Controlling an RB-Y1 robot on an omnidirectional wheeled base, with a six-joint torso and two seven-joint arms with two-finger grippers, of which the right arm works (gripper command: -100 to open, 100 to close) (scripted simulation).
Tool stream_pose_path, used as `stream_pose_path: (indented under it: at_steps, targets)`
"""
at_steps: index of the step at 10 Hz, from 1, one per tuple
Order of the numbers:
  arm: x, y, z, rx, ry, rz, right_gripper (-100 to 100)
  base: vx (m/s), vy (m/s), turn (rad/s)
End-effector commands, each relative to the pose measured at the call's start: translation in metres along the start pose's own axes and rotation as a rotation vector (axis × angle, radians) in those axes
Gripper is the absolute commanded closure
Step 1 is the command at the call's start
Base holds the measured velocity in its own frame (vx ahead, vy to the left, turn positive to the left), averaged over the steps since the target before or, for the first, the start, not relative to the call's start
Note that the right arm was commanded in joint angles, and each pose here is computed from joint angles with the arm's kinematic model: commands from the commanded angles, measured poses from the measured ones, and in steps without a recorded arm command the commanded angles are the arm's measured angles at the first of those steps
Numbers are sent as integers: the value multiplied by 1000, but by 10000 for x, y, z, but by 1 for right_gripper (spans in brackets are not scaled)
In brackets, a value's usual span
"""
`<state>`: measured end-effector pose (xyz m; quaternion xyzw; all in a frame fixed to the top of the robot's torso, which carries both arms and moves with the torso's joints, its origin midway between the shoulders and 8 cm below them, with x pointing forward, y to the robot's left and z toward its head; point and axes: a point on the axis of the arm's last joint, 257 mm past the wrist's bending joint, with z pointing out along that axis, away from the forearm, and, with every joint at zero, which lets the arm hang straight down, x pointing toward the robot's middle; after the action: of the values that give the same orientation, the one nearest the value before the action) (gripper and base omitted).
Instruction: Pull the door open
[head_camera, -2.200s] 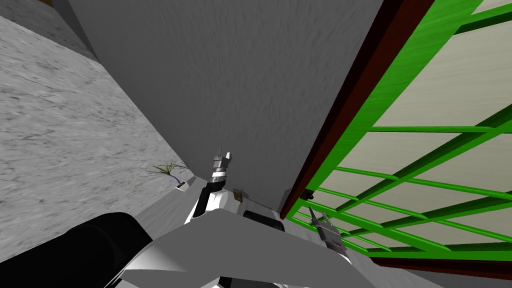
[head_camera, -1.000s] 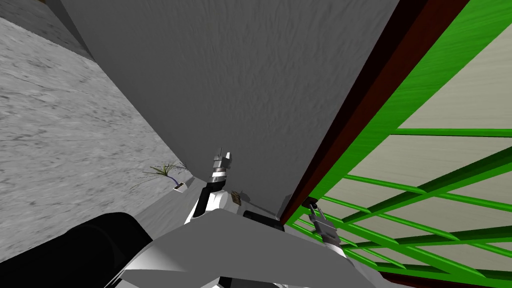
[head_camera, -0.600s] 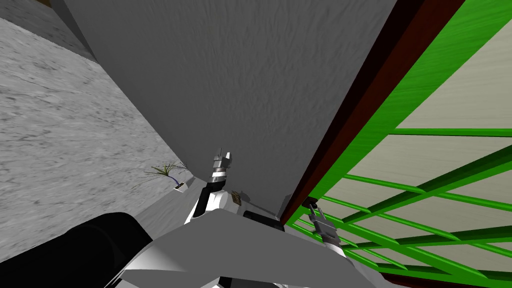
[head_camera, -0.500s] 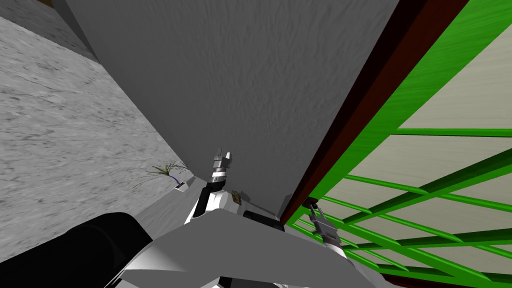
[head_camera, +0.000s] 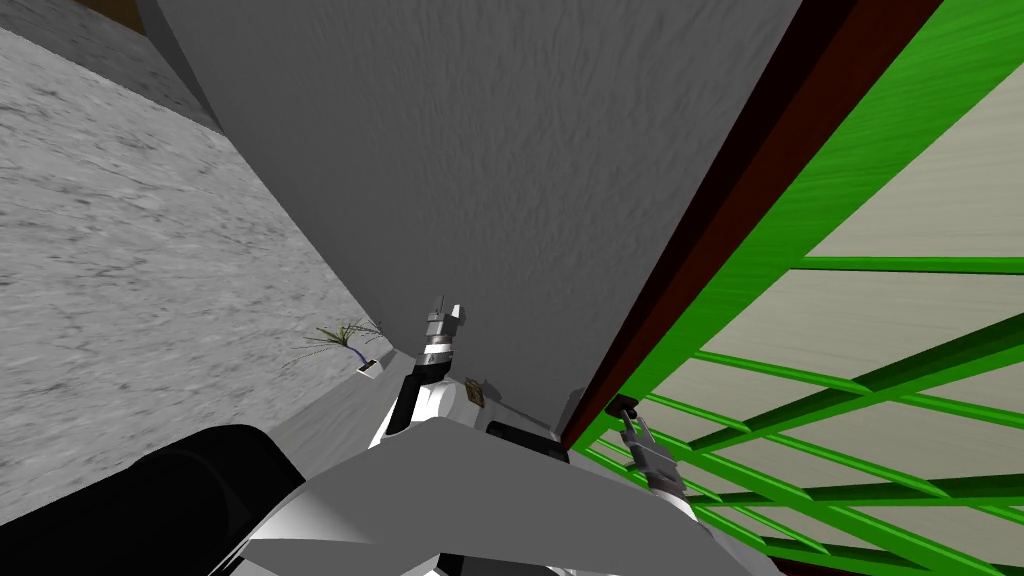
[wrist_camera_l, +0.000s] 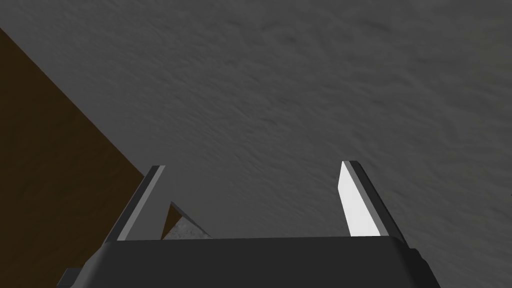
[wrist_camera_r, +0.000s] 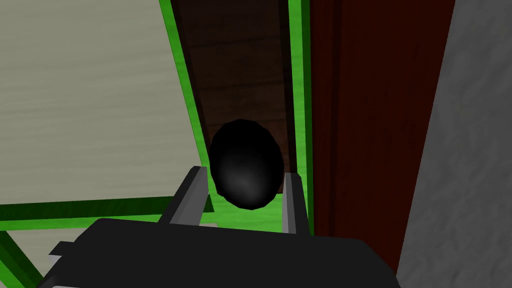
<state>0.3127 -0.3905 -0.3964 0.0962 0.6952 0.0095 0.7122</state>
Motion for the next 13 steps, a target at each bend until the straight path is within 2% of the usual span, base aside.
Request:
stream_pose_path:
  at_steps: [1, 7, 8, 13]
  targets:
    - [4, 14, -22, 1, -1, 50, 100, -28, -6, 55]
    - [-19, -21, -91, 13, -12, 226, 100, -28, -5, 55]
    - [-13, -51, -151, 13, -7, 162, -100, -31, 9, -13]
    - [-6, -82, -379, 4, 3, 19, -100, -41, 22, -43]
